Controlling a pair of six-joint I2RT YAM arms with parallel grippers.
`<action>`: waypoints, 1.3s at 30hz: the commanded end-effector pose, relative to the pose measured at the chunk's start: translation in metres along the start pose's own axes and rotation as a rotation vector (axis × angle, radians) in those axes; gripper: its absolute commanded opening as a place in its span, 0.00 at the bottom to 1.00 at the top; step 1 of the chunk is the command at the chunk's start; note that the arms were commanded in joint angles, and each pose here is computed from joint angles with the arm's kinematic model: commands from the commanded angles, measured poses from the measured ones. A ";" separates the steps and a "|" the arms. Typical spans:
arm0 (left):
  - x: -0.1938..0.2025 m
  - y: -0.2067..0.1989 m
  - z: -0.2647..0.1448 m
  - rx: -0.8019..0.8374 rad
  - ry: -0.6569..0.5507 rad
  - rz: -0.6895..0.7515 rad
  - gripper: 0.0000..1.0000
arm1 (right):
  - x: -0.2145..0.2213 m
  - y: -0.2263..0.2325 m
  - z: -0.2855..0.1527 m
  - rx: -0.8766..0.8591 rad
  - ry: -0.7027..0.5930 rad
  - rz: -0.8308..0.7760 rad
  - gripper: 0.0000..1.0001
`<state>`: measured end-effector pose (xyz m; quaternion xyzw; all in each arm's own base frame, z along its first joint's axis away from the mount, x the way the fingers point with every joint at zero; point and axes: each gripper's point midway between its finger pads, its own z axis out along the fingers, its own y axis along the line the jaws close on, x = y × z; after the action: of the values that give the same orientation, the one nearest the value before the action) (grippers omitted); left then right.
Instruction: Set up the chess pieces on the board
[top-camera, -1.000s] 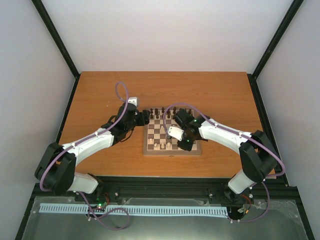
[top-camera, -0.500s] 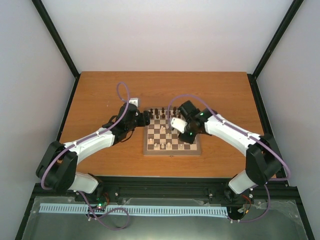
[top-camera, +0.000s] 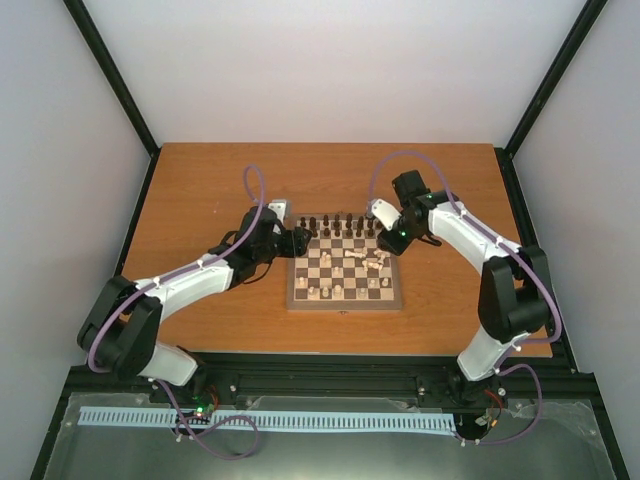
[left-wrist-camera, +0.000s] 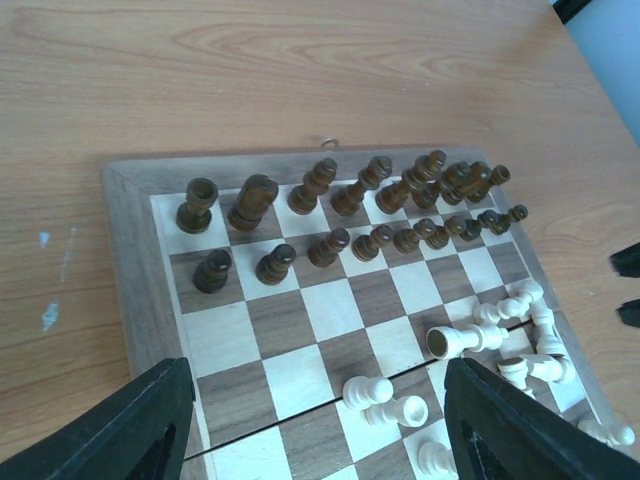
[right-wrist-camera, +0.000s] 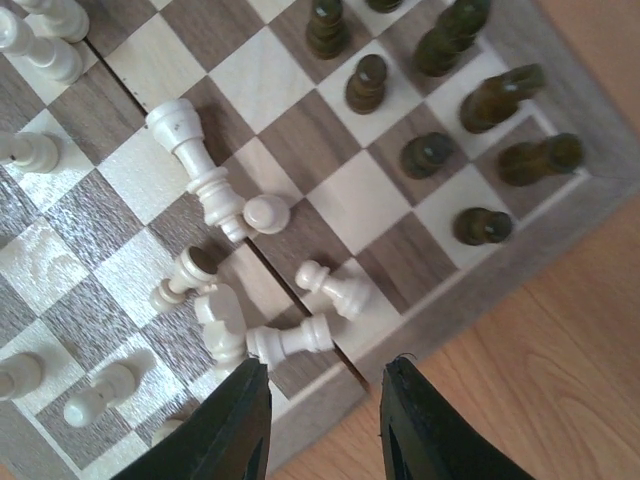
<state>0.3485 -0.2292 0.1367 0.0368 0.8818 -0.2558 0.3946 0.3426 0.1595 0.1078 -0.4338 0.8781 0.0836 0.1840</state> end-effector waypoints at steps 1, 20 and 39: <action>-0.015 -0.023 0.002 0.096 -0.024 0.035 0.70 | -0.012 0.007 0.011 -0.075 -0.037 0.012 0.33; -0.007 -0.030 0.011 0.137 0.022 0.037 0.70 | -0.036 0.013 0.055 -0.131 0.009 0.021 0.30; -0.003 -0.031 0.015 0.147 0.042 0.030 0.69 | -0.035 0.015 0.055 -0.125 0.016 0.033 0.14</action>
<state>0.3427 -0.2524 0.1226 0.0717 0.8839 -0.2973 0.3537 0.3597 0.2059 0.0579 -0.4290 0.8831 0.1400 0.1283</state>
